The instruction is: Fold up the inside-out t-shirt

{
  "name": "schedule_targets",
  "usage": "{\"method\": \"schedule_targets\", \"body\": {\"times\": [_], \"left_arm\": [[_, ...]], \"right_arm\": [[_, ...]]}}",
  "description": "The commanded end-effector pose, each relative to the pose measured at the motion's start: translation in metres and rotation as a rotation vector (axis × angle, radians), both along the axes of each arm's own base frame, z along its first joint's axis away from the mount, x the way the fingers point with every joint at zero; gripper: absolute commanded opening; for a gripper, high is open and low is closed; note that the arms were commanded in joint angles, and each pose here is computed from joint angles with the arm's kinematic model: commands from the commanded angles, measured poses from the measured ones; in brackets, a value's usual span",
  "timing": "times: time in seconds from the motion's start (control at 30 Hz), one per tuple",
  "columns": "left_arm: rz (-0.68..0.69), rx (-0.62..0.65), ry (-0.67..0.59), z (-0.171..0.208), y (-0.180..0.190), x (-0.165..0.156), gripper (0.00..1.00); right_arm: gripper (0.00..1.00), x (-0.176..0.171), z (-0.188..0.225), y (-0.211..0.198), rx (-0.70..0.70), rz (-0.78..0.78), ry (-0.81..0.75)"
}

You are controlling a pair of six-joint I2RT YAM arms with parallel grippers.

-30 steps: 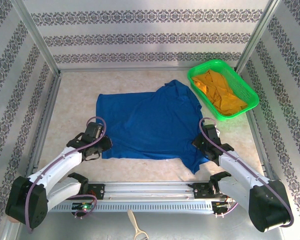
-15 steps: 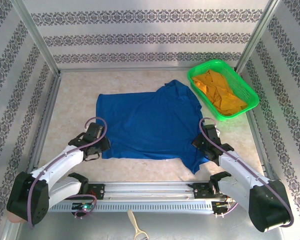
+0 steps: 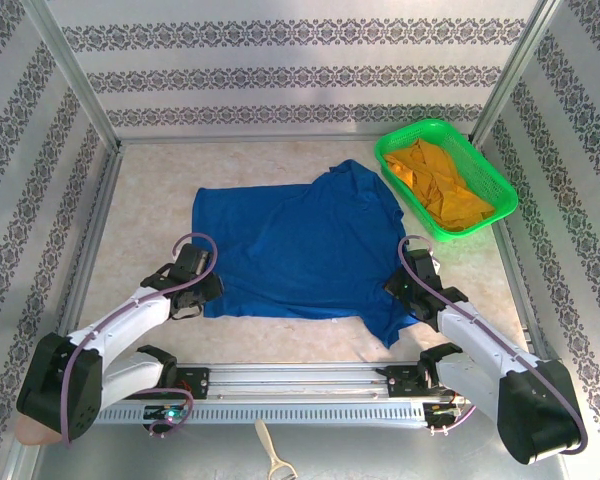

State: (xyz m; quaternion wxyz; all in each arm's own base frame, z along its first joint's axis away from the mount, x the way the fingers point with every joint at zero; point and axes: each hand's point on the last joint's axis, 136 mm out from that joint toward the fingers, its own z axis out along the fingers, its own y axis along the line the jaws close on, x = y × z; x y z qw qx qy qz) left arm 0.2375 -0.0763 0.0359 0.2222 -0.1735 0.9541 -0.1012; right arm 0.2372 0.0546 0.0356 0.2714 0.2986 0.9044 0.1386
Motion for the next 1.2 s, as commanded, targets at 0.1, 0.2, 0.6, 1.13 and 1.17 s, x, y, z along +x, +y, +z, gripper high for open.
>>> {"method": "schedule_targets", "body": {"times": [0.1, 0.2, 0.6, 1.13, 1.17], "left_arm": [[-0.022, -0.006, 0.009, -0.007, -0.006, 0.000, 0.29], [-0.021, -0.008, 0.011, -0.008, -0.007, 0.001, 0.26], [-0.031, -0.022, -0.054, 0.026, -0.008, 0.006, 0.00], [0.053, -0.094, -0.145, 0.040, 0.004, -0.020, 0.00], [0.054, -0.085, -0.139, 0.039, 0.005, -0.020, 0.00]], "right_arm": [[0.00, -0.002, 0.001, -0.008, -0.030, -0.026, 0.000], [0.00, -0.002, 0.001, -0.008, -0.030, -0.026, -0.001], [0.00, -0.002, 0.001, -0.009, -0.033, -0.025, 0.001], [0.53, -0.010, 0.039, -0.006, -0.064, 0.068, -0.007], [0.55, -0.017, 0.039, -0.009, -0.075, 0.072, 0.014]]}}
